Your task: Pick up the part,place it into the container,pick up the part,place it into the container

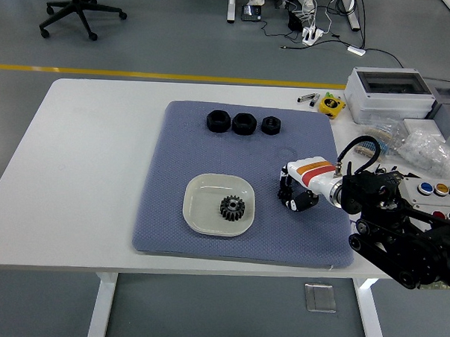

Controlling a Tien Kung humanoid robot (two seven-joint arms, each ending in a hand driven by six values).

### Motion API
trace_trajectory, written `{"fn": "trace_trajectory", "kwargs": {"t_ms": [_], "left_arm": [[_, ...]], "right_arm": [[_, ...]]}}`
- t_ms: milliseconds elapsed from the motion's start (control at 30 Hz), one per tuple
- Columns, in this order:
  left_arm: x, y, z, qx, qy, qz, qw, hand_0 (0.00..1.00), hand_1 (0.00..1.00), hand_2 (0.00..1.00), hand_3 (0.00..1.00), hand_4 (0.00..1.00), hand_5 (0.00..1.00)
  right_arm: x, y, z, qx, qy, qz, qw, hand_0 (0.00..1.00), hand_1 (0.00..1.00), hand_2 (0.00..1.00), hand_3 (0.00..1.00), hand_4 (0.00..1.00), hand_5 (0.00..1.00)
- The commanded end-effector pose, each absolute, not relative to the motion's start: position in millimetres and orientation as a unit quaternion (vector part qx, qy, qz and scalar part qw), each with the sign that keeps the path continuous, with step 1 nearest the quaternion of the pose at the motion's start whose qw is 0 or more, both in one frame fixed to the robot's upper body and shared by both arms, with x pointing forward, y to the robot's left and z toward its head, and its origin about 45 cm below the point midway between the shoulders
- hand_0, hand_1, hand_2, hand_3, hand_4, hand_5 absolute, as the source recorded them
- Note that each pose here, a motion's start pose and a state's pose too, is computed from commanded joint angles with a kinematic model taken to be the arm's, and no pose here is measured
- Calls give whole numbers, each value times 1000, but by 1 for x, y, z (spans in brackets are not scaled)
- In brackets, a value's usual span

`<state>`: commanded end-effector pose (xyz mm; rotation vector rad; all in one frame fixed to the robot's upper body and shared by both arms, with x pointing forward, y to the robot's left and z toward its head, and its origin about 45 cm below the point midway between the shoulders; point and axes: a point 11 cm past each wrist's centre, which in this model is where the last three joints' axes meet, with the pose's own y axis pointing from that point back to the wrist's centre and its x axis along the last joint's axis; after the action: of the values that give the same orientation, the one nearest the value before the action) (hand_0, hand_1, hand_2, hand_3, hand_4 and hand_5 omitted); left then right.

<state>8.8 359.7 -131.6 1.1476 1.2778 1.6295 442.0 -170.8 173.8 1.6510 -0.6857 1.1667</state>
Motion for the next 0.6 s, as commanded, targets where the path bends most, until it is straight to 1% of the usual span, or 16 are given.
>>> {"fn": "trace_trajectory", "kwargs": {"t_ms": [67,100,267,300,467,500,600], "left_arm": [[9,360,-132,449,500,637,378,840,787,821,598,523,797],[9,360,-132,449,500,637,378,840,788,821,598,524,799],[9,360,-132,448,499,638,378,840,788,821,598,524,799],[9,360,-131,448,499,638,378,840,788,822,598,523,801],[10,360,-132,449,499,638,378,840,788,822,598,523,801],[10,360,-132,449,499,638,378,840,788,823,598,523,802],[10,360,-132,449,499,638,378,840,788,823,598,523,802]], "right_arm": [[442,-171,173,679,-281,475,484,519,591,605,567,746,266],[441,-172,172,680,-280,474,484,492,587,608,572,752,260],[441,-173,172,682,-280,471,485,492,587,608,572,752,260],[441,-174,172,682,-280,471,485,418,518,587,570,745,257],[441,-173,172,684,-279,470,484,418,518,587,570,745,257],[441,-173,172,684,-279,469,483,294,442,507,504,712,260],[440,-173,171,686,-279,467,483,294,442,507,504,712,260]]}}
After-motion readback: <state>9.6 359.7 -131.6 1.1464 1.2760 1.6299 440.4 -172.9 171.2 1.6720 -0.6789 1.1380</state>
